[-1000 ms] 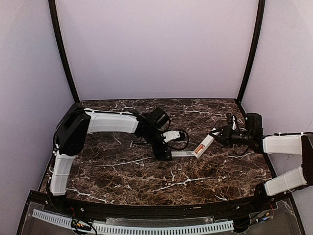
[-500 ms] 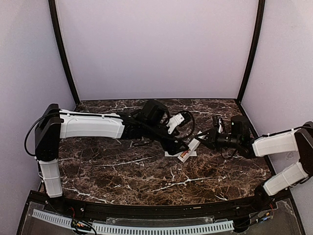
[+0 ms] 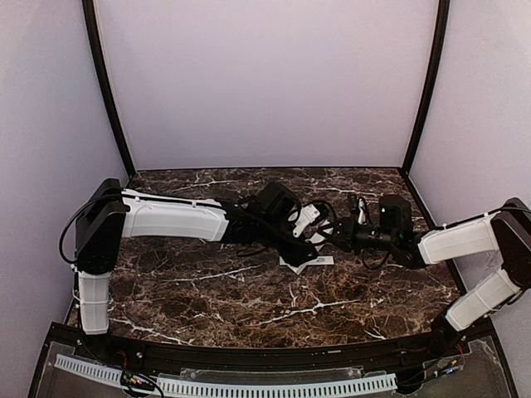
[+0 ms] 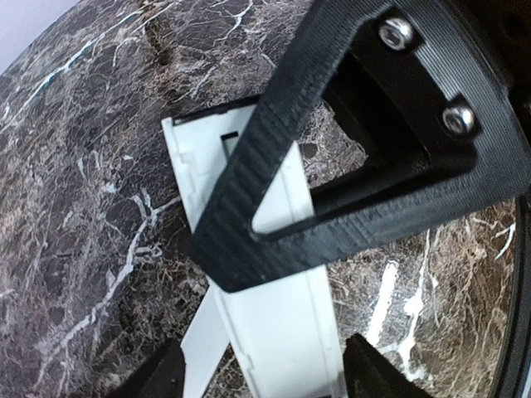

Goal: Load the batteries into the remote control
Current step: Pass from the right arm to the left, then place the remote control at the center of the board.

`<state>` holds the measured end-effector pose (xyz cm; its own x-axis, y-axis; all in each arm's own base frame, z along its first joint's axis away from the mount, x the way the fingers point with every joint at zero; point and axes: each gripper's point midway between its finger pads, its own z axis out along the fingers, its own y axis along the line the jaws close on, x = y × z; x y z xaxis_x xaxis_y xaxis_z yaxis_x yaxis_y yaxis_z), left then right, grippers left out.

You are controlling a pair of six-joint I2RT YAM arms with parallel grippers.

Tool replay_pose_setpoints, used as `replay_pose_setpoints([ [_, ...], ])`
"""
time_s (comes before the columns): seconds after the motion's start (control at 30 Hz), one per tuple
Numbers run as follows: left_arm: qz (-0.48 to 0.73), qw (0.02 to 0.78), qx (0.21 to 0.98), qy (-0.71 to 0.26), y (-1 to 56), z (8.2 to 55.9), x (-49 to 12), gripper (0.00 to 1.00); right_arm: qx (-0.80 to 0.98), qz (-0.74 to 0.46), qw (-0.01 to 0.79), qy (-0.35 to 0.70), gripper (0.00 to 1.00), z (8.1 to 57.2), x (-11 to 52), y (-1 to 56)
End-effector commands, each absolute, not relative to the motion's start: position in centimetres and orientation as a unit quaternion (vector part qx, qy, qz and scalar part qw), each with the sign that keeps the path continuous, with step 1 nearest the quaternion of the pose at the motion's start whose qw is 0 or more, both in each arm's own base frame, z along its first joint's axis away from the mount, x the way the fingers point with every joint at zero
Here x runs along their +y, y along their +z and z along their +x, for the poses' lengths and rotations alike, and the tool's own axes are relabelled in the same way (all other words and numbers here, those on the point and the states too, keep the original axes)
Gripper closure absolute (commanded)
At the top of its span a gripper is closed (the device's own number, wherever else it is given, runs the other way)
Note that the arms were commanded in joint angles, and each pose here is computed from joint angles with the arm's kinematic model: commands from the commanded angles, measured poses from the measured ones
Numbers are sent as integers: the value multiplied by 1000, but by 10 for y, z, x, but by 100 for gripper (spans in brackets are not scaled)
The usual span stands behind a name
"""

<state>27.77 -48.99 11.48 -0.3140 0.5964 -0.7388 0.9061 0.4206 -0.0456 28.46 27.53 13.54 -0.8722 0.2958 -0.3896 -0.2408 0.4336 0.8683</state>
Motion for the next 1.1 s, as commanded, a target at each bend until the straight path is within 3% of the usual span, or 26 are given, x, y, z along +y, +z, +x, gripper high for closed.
replay_pose_setpoints([
  [0.0,484,327,784,-210,116,281,-483,44,787,-3,260,559,97,285,290,156],
  [0.1,482,323,789,-203,115,280,-479,60,788,-5,253,561,91,283,292,153],
  [0.33,485,308,797,-188,113,268,-455,78,792,-25,234,563,62,276,295,154],
  [0.4,496,294,797,-180,109,261,-445,81,796,-26,234,558,50,273,293,153],
  [0.43,503,278,800,-174,100,255,-437,82,798,-26,235,555,35,272,290,152],
  [0.5,527,258,792,-170,93,243,-426,83,802,-27,237,547,28,269,285,151],
  [0.8,612,151,759,-163,70,198,-390,84,831,-31,255,494,23,273,249,135],
  [1.07,650,95,746,-111,52,194,-368,81,851,-58,242,463,37,277,237,118],
])
